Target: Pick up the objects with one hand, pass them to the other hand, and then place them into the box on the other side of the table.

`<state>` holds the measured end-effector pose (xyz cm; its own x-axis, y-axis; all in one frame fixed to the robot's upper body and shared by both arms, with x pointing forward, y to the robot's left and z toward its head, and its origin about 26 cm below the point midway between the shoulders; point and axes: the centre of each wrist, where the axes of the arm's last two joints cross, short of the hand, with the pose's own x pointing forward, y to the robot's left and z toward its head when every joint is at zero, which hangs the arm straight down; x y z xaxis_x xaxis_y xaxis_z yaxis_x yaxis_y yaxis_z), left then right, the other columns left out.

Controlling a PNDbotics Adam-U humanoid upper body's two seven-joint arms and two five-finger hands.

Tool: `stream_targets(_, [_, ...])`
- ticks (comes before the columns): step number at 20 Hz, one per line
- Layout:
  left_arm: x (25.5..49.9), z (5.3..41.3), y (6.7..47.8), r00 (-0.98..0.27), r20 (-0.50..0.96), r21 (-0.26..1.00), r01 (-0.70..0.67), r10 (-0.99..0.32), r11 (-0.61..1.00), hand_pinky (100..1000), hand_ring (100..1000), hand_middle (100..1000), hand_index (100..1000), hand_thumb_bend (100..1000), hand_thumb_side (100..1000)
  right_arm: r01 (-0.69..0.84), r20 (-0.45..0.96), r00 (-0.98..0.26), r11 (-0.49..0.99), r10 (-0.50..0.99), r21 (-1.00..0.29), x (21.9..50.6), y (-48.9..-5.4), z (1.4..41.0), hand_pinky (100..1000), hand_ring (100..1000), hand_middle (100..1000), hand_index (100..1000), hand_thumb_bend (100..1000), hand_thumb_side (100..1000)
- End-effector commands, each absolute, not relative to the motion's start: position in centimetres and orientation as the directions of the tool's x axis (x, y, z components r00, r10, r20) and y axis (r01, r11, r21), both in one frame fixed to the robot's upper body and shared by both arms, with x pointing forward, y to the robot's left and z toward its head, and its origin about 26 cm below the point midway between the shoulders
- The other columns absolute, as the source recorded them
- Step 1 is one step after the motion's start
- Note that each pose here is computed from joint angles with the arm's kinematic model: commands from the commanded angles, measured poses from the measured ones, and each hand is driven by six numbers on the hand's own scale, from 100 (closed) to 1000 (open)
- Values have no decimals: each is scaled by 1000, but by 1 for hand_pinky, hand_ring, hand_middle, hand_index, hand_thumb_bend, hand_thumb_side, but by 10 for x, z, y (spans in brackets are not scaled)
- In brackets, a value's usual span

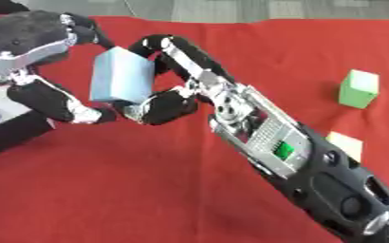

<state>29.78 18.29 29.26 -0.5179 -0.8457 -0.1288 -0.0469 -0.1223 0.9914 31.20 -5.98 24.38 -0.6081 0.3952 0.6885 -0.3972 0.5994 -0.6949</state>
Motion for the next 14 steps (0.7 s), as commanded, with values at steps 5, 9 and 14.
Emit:
stream_targets(5, [295,299,185,-520,-119,992,-93,-846,-83,829,848,772,828,425,345,-388,675,-630,598,384,-702,308,-60,253,773,586,507,541,100,100])
stream_targets(9, [295,298,186,-537,-106,993,-96,-837,-64,828,845,766,815,398,339,-384,675,-624,597,394,-704,310,-60,251,773,586,508,541,100,100])
stream_targets(14, [296,297,188,-553,-81,995,-90,-829,-38,819,829,731,775,289,272,-385,676,-618,595,402,-706,313,-60,248,772,586,508,541,100,100])
